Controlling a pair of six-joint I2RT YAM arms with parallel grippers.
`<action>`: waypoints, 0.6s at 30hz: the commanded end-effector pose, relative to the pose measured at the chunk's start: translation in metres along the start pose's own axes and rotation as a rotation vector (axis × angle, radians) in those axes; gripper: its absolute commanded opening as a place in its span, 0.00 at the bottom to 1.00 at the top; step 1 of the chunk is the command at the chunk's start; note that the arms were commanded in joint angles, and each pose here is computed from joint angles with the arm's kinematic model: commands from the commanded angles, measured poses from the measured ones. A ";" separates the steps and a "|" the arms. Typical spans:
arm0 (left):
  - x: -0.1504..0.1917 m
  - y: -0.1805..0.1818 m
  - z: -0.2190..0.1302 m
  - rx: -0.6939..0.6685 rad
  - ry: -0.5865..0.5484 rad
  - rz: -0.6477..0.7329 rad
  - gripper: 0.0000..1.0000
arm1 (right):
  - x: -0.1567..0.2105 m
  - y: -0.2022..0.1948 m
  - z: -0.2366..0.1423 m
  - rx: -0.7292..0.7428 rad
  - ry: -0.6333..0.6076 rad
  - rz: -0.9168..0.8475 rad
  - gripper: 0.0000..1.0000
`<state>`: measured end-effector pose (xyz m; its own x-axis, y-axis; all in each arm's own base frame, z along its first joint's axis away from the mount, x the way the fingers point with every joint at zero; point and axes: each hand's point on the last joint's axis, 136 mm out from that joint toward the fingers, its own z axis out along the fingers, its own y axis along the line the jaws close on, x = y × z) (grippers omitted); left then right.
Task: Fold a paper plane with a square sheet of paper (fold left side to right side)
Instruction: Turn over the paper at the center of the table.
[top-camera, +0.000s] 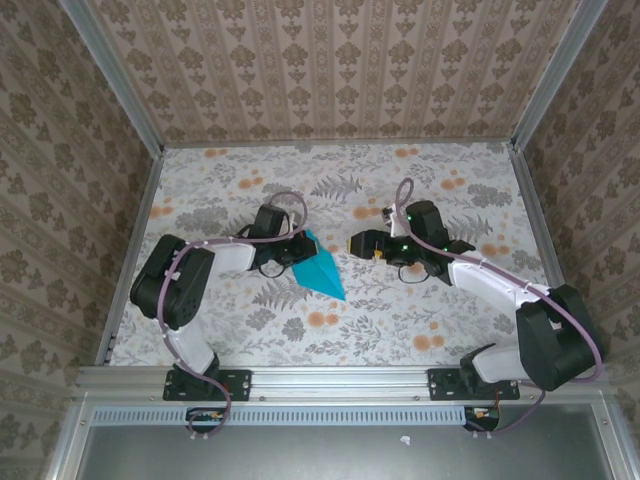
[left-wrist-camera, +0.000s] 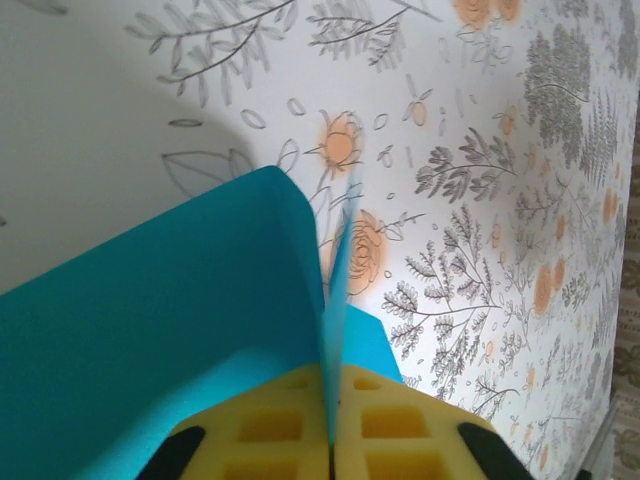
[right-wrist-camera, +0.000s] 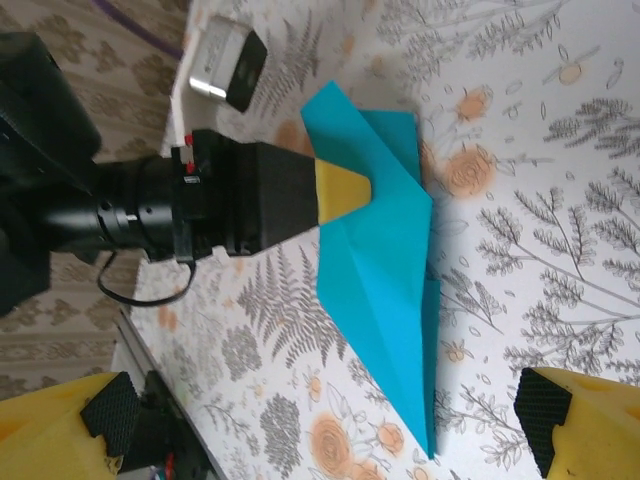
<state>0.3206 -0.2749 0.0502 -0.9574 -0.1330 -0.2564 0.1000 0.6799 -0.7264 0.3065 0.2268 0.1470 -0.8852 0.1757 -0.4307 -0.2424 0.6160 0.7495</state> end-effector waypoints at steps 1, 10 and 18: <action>-0.021 -0.036 -0.027 0.077 -0.074 0.114 0.00 | -0.011 0.017 -0.010 -0.117 -0.030 0.013 1.00; -0.056 -0.100 -0.111 0.217 -0.247 0.269 0.00 | -0.038 0.047 -0.021 -0.260 -0.055 -0.056 1.00; -0.063 -0.160 -0.165 0.359 -0.300 0.384 0.00 | -0.043 0.097 -0.003 -0.443 0.028 -0.157 1.00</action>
<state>0.3314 -0.2526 0.2672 -0.7339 -0.1929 -0.6513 0.4985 0.4983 -0.7093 0.3268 0.2557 0.2140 -0.8553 0.1416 -0.4984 -0.4277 0.3499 0.8335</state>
